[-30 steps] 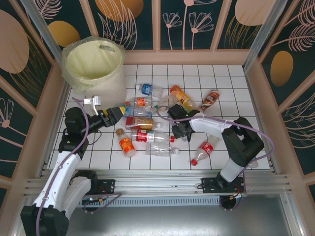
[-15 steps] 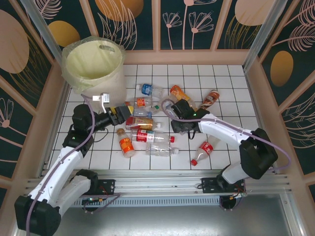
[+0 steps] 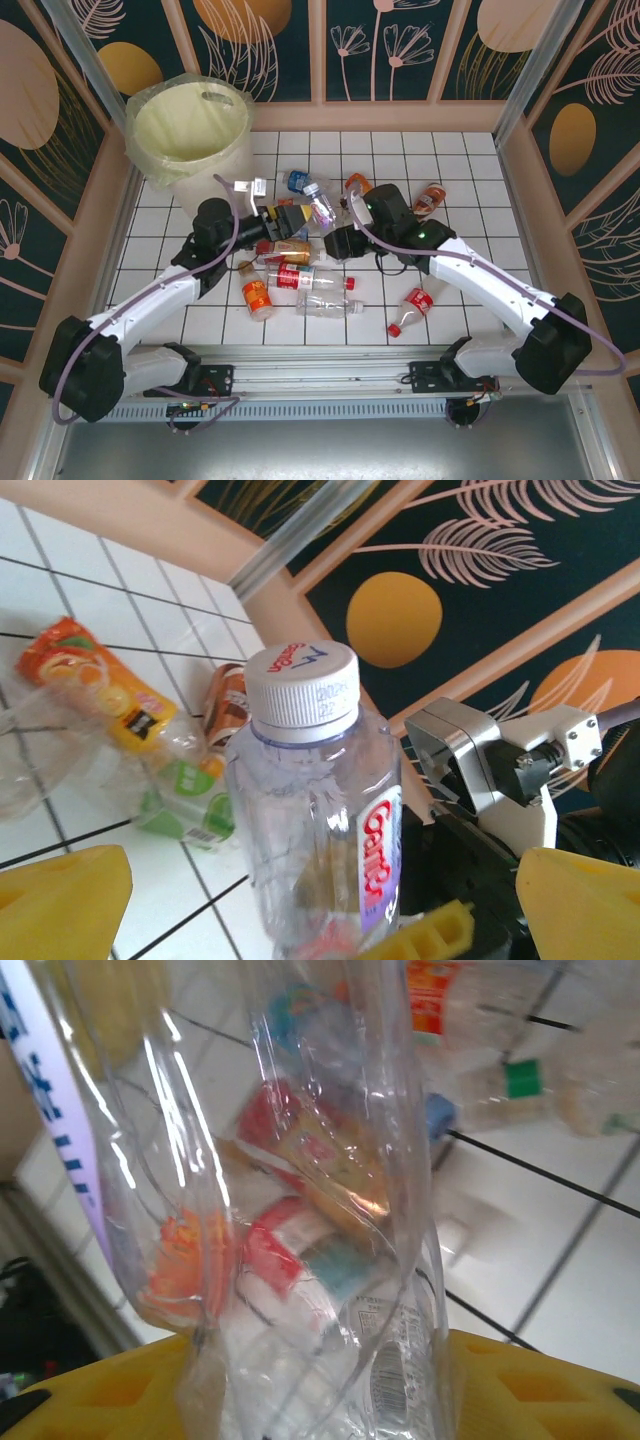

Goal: Put the plastic bottles in the bin

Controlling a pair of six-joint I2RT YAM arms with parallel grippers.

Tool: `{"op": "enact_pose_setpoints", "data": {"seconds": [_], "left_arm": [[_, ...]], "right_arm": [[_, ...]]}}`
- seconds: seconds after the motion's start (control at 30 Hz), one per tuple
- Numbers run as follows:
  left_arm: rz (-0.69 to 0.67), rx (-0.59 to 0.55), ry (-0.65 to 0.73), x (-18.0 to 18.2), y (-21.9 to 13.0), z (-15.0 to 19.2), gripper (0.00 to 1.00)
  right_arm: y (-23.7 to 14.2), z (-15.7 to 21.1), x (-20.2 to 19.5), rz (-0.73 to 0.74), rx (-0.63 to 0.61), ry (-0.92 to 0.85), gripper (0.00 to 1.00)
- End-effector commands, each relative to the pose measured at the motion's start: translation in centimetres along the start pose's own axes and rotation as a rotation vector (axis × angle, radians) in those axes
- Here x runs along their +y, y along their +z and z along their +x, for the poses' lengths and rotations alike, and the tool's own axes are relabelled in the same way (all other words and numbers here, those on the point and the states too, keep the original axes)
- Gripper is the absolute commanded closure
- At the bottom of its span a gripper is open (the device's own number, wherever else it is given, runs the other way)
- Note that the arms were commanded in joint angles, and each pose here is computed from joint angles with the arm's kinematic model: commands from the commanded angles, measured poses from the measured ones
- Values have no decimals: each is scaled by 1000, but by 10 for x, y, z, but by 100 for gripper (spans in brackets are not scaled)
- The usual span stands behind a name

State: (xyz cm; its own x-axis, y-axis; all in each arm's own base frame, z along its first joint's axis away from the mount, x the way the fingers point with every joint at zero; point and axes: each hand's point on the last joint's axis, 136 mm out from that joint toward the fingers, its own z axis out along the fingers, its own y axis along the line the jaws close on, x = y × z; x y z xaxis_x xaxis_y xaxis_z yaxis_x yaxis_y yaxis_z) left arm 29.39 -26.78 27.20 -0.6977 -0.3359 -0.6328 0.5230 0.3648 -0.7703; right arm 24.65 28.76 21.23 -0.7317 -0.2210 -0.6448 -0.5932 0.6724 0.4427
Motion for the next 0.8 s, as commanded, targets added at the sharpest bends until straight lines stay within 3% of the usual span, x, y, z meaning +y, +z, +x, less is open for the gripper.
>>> {"op": "enact_pose_setpoints", "data": {"seconds": [0.0,0.3,0.57,0.63,0.77], "left_arm": [[120,-38,48,-34,5,-14,3],[148,-11,35,-36,12,-5,15],[162,-29,28,-42,11,-10,43],[169,-34,30,-45,9,-12,52],[158,-44,49,-50,7,-17,55]], "right_arm": [[-15,-25,43,-189,-69,-30,44],[-21,-21,64,-321,-62,-48,44],[-12,-11,54,-289,-43,-28,43],[-11,-11,53,-287,-43,-26,39],[-12,-17,54,-287,-60,-31,25]]}}
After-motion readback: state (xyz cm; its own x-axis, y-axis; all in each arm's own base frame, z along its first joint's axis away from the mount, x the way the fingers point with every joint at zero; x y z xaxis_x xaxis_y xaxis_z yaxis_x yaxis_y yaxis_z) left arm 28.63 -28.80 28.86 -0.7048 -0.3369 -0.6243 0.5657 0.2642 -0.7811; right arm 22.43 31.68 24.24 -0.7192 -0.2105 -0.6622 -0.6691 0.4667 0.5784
